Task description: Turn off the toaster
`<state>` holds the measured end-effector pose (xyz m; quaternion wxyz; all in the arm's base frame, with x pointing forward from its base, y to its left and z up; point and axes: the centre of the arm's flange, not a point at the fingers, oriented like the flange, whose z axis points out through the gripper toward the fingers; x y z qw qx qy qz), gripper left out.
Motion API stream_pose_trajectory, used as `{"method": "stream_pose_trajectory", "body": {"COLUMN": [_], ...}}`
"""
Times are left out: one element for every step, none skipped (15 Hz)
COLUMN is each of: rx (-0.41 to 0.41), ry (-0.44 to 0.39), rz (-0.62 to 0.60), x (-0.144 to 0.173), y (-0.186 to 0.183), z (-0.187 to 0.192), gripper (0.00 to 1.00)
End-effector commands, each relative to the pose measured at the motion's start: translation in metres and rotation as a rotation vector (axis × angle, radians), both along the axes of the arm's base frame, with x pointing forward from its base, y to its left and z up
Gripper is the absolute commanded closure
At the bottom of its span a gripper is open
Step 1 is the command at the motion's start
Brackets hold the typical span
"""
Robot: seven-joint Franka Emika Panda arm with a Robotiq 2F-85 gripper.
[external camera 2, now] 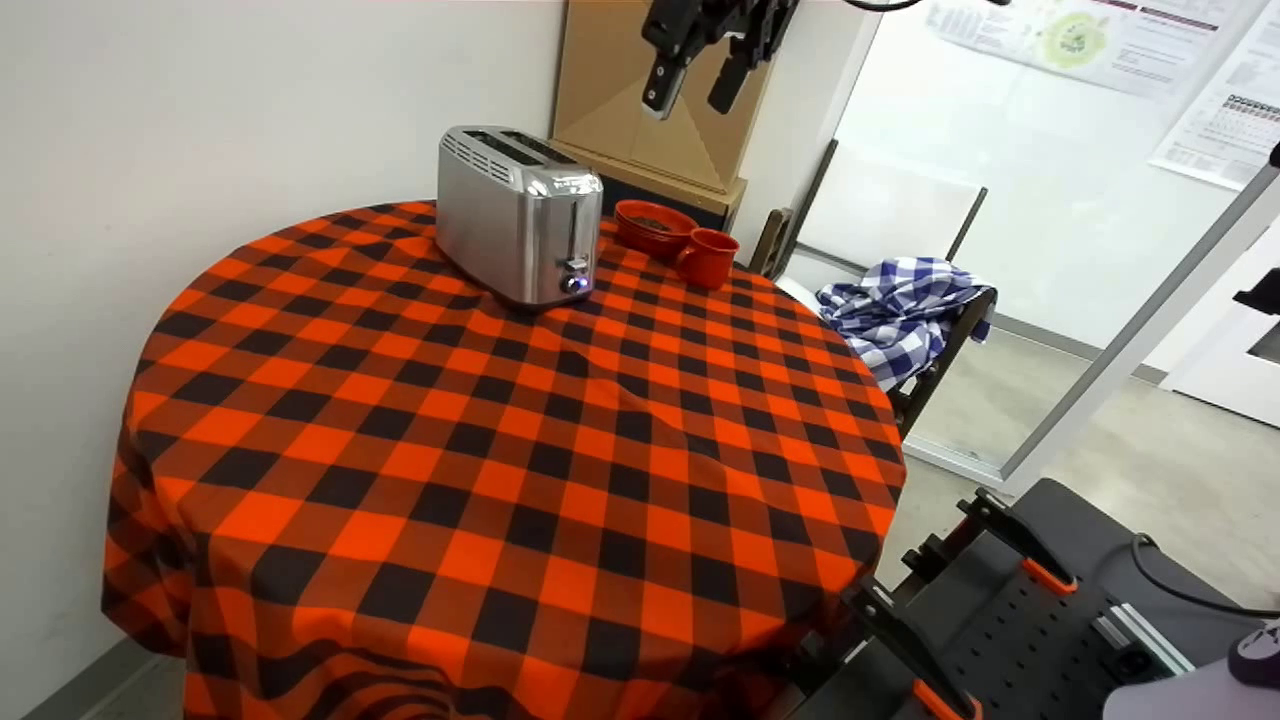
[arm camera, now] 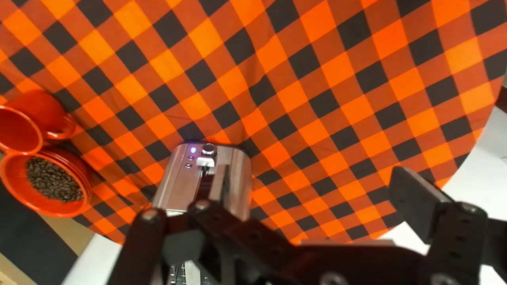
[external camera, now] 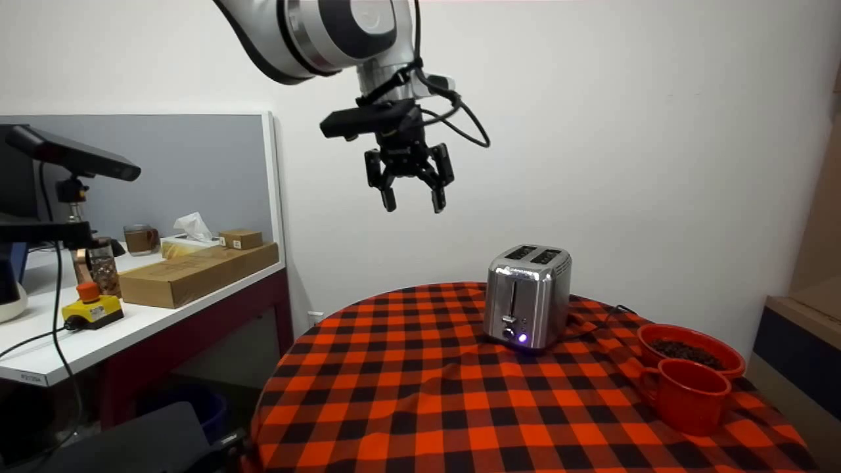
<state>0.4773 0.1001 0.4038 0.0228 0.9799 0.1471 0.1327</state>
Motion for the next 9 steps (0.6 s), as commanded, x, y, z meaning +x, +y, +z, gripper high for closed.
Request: {"method": "stream_pose_trajectory", "body": {"rx": [0.023, 0.024, 0.027, 0.038, 0.047, 0.057, 0.058, 0.058, 0.052], "ry": [0.007, 0.022, 0.034, 0.045, 0.054, 0.060, 0.069, 0.074, 0.078], "rz": [0.086, 0.104, 0.121, 0.138, 0.151, 0.162, 0.160, 0.160, 0.153], "x": [0.072, 0.089, 0.101, 0.117, 0.129, 0.144, 0.156, 0.166, 0.176], "y": [-0.037, -0.049, -0.059, -0.070, -0.076, -0.083, -0.088, -0.092, -0.096], "z": [-0.034, -0.049, -0.061, -0.076, -0.087, -0.104, -0.115, -0.128, -0.138], "gripper": [0.00, 0.00, 0.00, 0.00, 0.00, 0.00, 0.00, 0.00, 0.00]}}
